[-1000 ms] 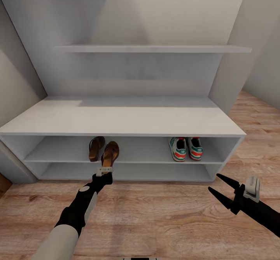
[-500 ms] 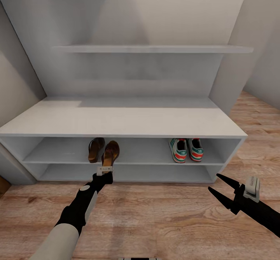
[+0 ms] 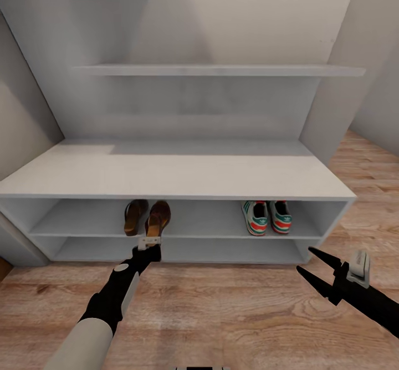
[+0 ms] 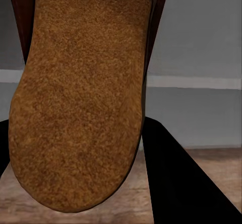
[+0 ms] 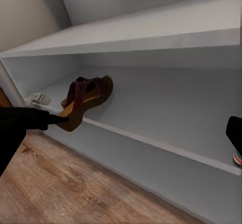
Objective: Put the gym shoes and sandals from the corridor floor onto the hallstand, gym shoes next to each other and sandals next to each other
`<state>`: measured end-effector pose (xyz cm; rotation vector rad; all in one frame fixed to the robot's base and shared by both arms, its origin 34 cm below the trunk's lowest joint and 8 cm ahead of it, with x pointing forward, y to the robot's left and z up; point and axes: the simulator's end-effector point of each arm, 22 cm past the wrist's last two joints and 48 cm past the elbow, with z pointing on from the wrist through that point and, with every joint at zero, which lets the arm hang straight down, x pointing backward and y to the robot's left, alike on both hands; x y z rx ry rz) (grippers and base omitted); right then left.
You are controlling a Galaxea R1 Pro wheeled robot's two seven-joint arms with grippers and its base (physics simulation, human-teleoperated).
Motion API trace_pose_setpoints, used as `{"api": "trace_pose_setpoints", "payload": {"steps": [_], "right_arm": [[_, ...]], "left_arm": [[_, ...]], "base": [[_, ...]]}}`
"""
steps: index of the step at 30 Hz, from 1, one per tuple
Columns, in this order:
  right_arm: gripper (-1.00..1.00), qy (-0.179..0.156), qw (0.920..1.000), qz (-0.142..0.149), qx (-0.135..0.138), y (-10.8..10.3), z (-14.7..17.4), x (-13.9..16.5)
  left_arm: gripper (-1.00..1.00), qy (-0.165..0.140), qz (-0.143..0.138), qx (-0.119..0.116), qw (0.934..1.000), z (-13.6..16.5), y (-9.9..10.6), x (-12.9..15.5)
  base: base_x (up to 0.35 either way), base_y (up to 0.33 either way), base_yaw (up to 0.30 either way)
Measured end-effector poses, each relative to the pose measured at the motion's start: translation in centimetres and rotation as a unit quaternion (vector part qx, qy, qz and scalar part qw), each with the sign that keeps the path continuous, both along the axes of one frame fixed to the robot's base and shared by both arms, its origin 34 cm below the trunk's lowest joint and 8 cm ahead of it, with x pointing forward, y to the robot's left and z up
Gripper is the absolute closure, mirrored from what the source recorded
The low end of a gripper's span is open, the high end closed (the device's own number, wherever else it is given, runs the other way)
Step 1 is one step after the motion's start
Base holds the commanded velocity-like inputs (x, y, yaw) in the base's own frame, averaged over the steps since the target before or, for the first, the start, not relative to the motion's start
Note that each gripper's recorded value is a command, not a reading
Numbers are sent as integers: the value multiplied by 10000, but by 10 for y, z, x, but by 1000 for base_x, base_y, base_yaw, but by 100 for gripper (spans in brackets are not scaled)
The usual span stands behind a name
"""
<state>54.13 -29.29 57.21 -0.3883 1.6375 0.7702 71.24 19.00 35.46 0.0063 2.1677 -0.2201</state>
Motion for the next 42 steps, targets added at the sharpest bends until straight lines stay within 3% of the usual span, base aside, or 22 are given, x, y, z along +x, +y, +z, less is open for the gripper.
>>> {"api": "trace_pose_setpoints", "payload": {"steps": [29, 42], "right_arm": [[-100, 80, 9998, 159, -45, 13, -6, -1], [-100, 91, 9998, 179, -54, 15, -7, -1]], "left_arm": [[100, -19, -2, 3, 10000, 0, 0, 0], [100, -20, 12, 6, 10000, 0, 2, 0]], "base": [[29, 0, 0], [138, 0, 0]]}}
